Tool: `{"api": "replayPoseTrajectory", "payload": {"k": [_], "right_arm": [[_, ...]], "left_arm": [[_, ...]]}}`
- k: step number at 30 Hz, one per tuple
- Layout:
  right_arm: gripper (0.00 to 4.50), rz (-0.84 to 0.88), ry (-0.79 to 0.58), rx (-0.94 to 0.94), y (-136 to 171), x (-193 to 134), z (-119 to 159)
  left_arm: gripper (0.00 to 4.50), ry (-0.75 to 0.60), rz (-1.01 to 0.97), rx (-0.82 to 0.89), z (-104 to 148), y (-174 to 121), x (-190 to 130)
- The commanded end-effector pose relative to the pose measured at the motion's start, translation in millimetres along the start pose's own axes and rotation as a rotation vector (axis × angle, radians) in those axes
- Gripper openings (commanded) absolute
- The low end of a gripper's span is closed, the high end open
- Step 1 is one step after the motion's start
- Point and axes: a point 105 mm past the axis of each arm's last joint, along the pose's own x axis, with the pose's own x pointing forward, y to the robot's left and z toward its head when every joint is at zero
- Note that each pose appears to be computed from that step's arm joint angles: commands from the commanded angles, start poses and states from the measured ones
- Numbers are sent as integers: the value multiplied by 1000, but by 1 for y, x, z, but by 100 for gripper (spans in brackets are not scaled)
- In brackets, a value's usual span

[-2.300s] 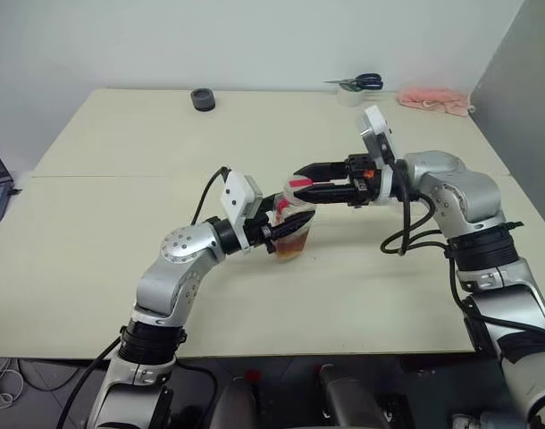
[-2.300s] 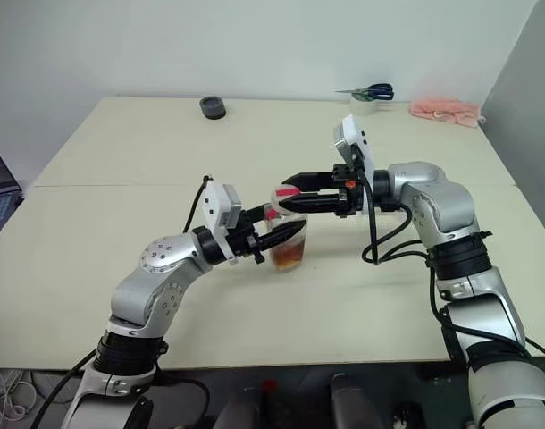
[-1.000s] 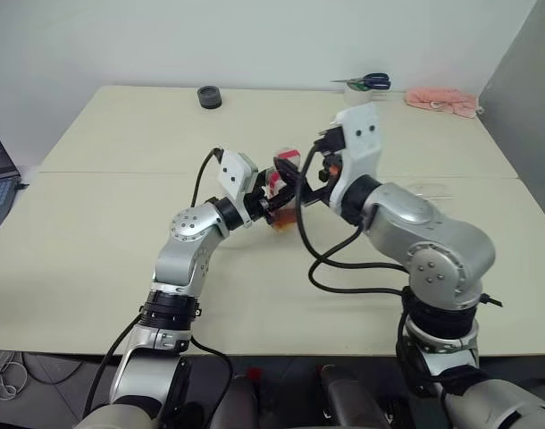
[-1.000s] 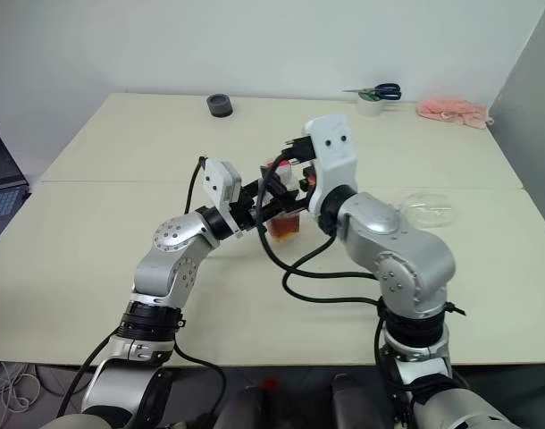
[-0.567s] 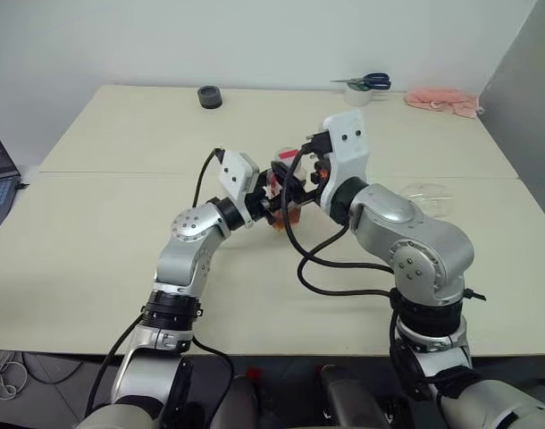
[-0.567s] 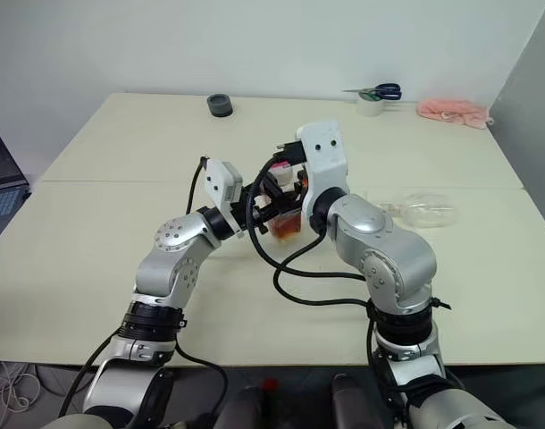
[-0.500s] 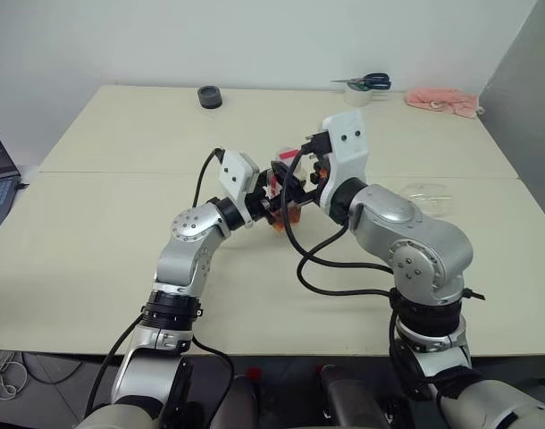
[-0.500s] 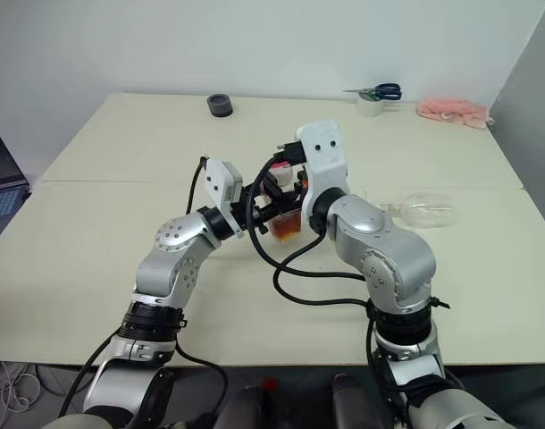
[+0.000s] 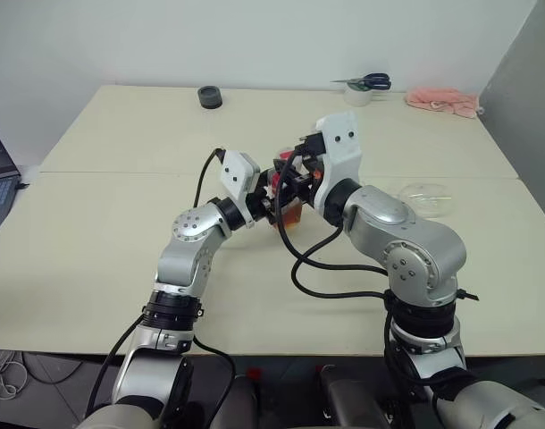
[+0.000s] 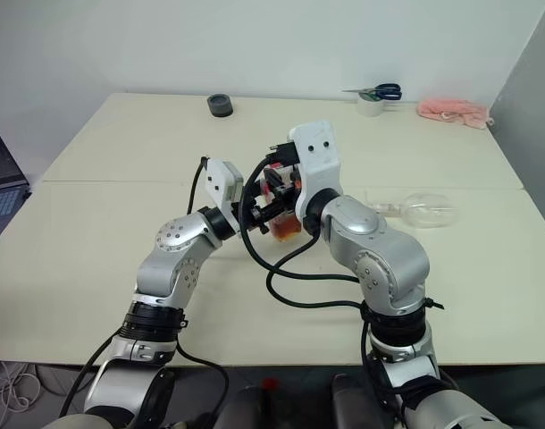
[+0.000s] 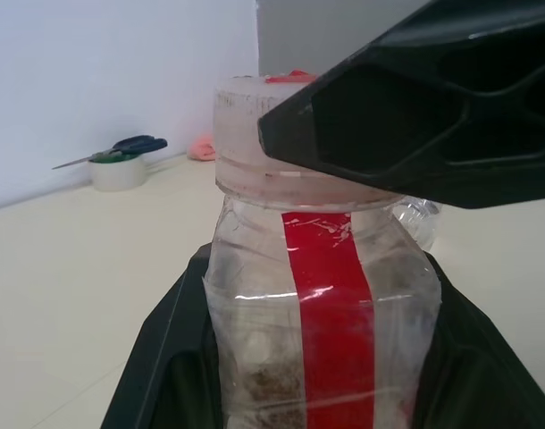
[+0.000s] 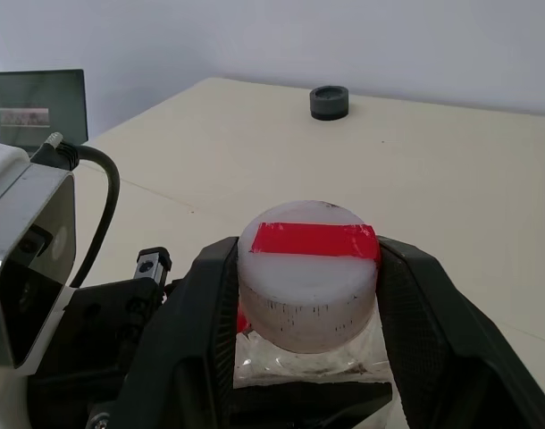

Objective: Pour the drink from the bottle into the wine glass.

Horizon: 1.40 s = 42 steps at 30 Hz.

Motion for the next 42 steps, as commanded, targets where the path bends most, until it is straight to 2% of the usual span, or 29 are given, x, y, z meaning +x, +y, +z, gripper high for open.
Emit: {"api": "replayPoseTrajectory", "payload": {"k": [1, 3, 6, 8, 11, 16, 22, 26, 34, 38, 42], "right_arm": [[186, -21, -67, -7, -9, -1, 13], [186, 53, -74, 12, -7, 0, 14], [186, 345, -140, 24, 1, -5, 21], [186, 443, -164, -21, -13, -4, 21], [186, 677, -50, -72, -33, -6, 5], [186, 892, 56, -174, -51, -18, -11], [186, 891, 95, -208, -64, -14, -14], [186, 911, 84, -173, -62, -14, -10], [450, 910, 60, -148, -61, -15, -4], [450, 876, 11, -173, -62, -15, 10], [450, 728, -46, -207, -71, -10, 29]], "left_arm": [[192, -65, -32, 48, 21, -7, 3], [192, -64, -35, 46, 21, -7, 2], [192, -65, -41, 40, 22, -8, 2], [191, -64, -45, 34, 22, -9, 4], [190, -50, -67, 28, 19, -13, 5], [190, -52, -74, 35, 22, -15, 4], [189, -47, -61, 37, 22, -15, -1], [189, -44, -55, 36, 21, -14, -2], [187, -43, -53, 34, 20, -14, -1], [187, -43, -55, 33, 20, -13, -1], [187, -45, -58, 31, 20, -14, 0]]}}
